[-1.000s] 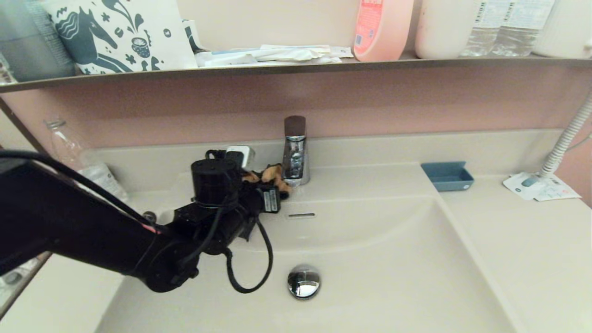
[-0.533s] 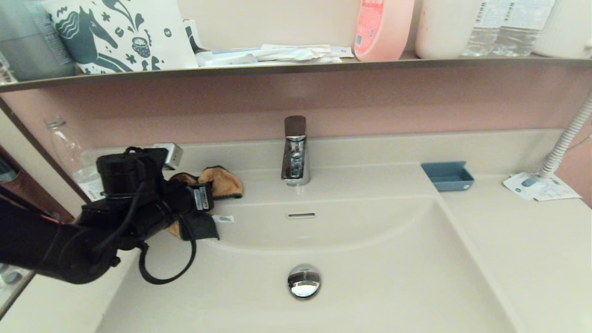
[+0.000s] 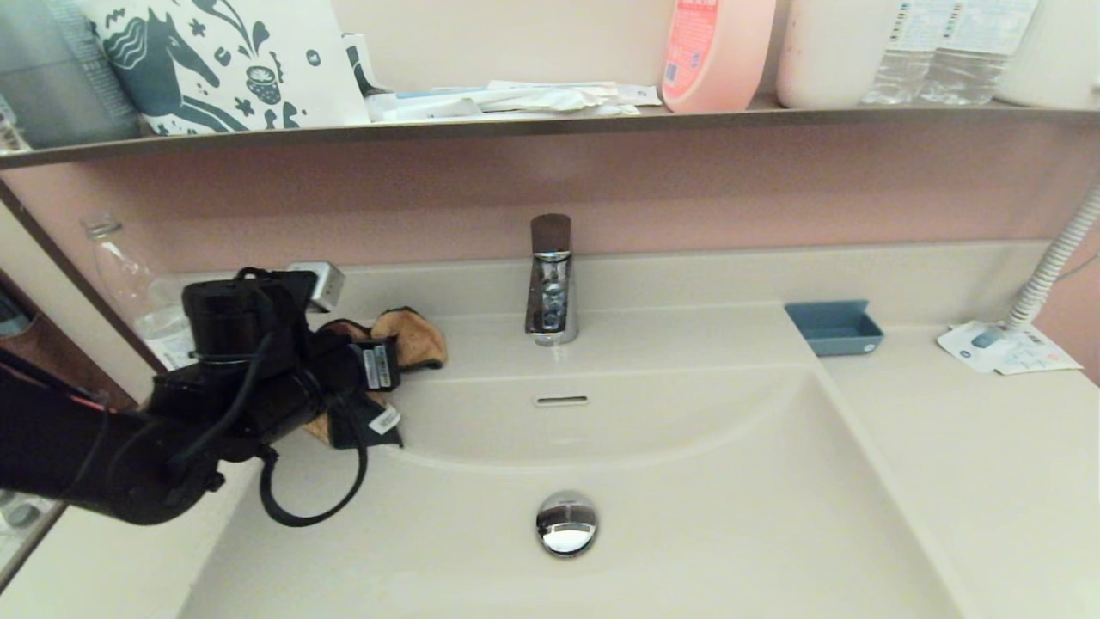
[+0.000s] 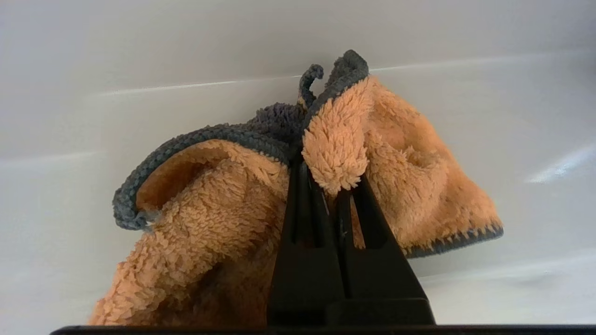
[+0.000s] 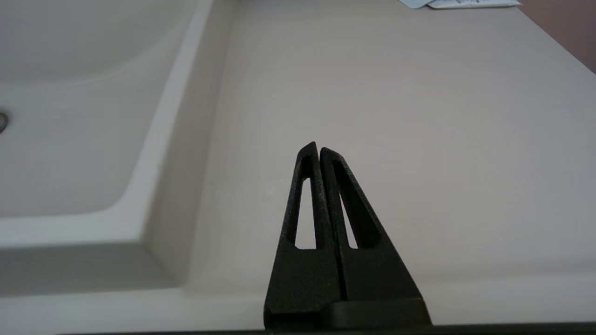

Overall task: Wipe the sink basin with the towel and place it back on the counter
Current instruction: Wipe the sink

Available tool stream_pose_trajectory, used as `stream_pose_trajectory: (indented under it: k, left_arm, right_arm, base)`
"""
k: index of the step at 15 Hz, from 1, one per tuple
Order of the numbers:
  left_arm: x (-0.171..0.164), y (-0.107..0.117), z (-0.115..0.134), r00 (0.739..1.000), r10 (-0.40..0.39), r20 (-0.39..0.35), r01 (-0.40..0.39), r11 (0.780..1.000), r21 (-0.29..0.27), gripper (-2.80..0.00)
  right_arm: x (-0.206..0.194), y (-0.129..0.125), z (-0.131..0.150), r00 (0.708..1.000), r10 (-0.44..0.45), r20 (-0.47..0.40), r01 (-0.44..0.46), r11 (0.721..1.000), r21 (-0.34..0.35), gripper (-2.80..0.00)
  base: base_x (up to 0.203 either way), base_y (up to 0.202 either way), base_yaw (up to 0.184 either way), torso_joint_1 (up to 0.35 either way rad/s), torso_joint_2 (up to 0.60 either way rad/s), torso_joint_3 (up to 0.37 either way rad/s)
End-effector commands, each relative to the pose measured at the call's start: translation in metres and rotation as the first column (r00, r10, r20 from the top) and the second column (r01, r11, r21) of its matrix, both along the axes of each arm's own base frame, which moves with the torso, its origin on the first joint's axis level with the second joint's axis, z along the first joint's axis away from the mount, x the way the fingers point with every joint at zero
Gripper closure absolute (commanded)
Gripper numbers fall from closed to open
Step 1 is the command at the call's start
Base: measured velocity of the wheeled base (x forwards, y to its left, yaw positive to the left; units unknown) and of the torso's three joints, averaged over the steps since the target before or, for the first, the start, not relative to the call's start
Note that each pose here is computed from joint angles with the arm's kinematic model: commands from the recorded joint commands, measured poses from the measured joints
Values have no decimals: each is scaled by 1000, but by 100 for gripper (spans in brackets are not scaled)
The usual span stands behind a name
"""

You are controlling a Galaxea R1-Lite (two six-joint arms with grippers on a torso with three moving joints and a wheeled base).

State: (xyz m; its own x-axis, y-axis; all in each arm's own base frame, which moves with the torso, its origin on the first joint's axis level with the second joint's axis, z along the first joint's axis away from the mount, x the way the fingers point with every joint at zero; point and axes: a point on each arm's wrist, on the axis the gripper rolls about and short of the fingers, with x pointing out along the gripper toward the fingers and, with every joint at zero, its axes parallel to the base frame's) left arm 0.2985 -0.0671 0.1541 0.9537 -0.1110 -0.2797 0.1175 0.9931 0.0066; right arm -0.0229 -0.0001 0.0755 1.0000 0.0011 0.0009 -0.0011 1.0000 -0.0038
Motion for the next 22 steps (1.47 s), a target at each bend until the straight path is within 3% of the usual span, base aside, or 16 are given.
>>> stream_pose_trajectory:
  k: [1,6,9,12,16,20,22]
  left_arm:
    - [2,-27,-2,999,-34,8,34,999,11,0]
    - [10,-108,7,995,-89,51,87,995,41,0]
    - [8,-121,12,995,-90,48,88,995,37,0]
    - [3,-104,18,997,-53,53,51,998,30,0]
    - [-7,-56,30,997,61,51,-62,998,32,0]
    - [-61,-3,70,988,152,40,-153,988,31,0]
    - [-100,22,86,981,196,-8,-194,978,74,0]
  right_arm:
    - [0,0,0,1000,0,-1,0,1000,-1,0]
    - [0,0,0,1000,0,-1,0,1000,-1,0]
    - [0,0,0,1000,0,-1,0,1000,-1,0]
    - [0,0,0,1000,0,-1,0,1000,-1,0]
    - [0,0,0,1000,0,-1,0,1000,-1,0]
    - [0,0,0,1000,0,-1,0,1000,-1,0]
    - [0,0,0,1000,0,-1,0,1000,-1,0]
  base:
    - [0,0,0,0,0,0]
    - [0,0,0,0,0,0]
    - [0,0,0,0,0,0]
    - [0,0,0,0,0,0]
    - [0,0,0,0,0,0]
    - [0,0,0,0,0,0]
    - [0,0,0,0,0,0]
